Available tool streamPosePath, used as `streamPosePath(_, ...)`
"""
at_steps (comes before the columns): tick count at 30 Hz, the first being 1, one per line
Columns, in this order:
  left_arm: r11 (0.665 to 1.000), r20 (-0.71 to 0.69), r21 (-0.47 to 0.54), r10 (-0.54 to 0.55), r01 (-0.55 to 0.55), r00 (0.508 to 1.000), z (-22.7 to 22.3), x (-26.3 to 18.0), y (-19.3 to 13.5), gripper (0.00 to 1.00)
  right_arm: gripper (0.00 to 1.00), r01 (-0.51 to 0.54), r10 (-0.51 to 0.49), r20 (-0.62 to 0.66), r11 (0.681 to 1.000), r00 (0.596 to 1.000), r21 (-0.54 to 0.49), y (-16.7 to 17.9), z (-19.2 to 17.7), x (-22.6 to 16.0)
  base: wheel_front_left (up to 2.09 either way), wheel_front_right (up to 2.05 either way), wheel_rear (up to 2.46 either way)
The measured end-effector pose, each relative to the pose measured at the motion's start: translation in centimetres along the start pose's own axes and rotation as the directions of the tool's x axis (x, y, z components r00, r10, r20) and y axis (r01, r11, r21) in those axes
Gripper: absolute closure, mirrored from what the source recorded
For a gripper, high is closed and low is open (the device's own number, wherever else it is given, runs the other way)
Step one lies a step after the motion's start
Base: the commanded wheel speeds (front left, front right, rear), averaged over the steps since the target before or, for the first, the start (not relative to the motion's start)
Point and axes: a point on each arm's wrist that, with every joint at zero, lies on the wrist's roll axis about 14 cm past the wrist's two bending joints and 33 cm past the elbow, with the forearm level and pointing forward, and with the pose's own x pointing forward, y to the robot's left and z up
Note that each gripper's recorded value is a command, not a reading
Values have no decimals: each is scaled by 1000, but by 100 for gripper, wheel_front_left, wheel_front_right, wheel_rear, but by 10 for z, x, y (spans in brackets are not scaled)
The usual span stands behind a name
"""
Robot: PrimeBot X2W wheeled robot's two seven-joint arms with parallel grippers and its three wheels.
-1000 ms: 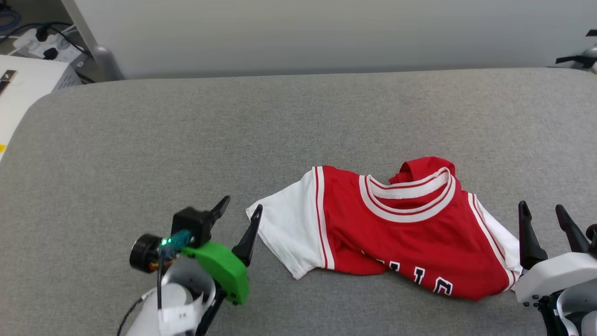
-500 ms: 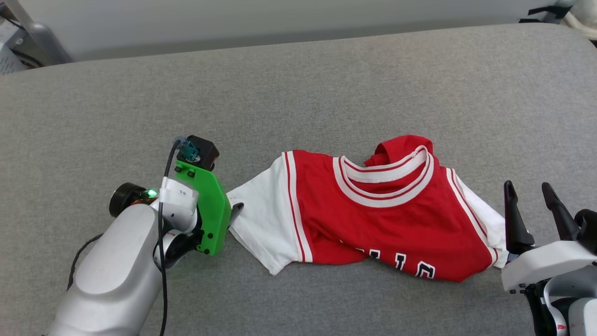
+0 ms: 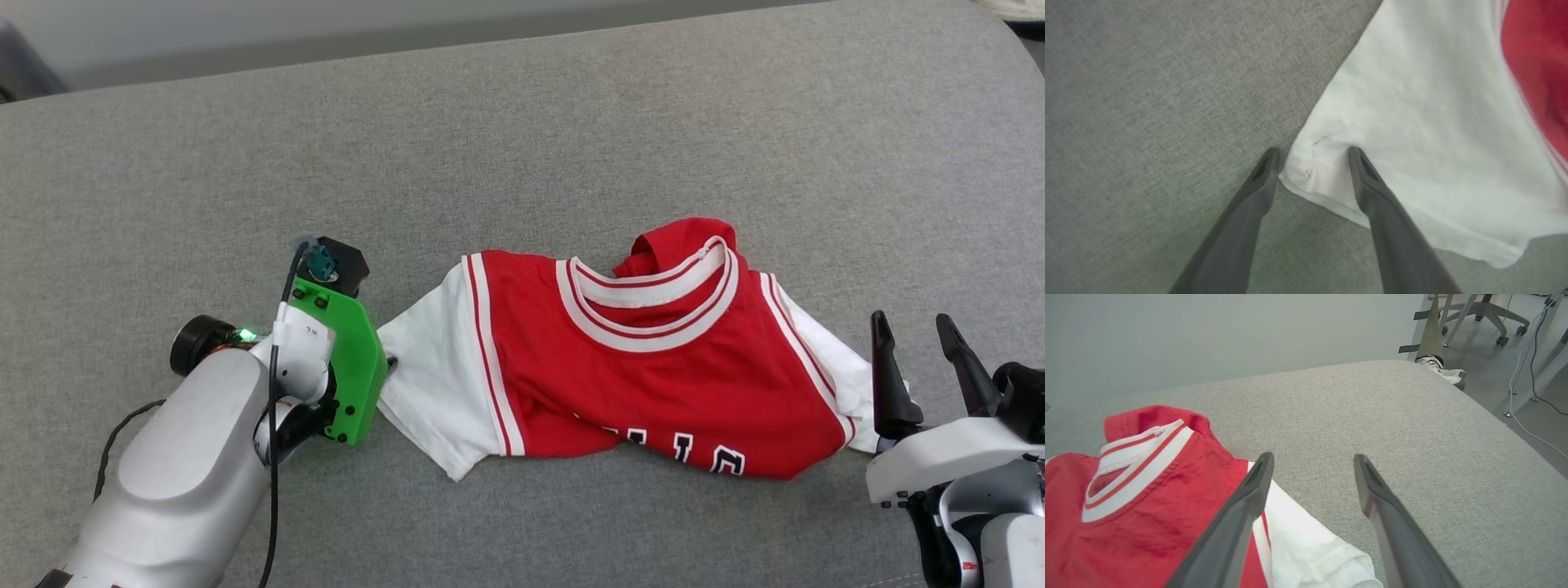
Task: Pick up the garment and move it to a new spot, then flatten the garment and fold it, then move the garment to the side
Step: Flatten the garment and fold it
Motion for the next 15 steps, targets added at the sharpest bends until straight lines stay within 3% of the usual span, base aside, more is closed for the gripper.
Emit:
streamPosePath(6,999,92,-46,3,2,996,6,-12,-1,100,0,-17,17,-16,1000,1000,-11,4,1,0,0,0,0)
streamPosePath(15,974,291,-215,138,-76,947,1,-68,24,100,0,-83,77,-176,996,981,-29,16,-24,-6,0,0,0)
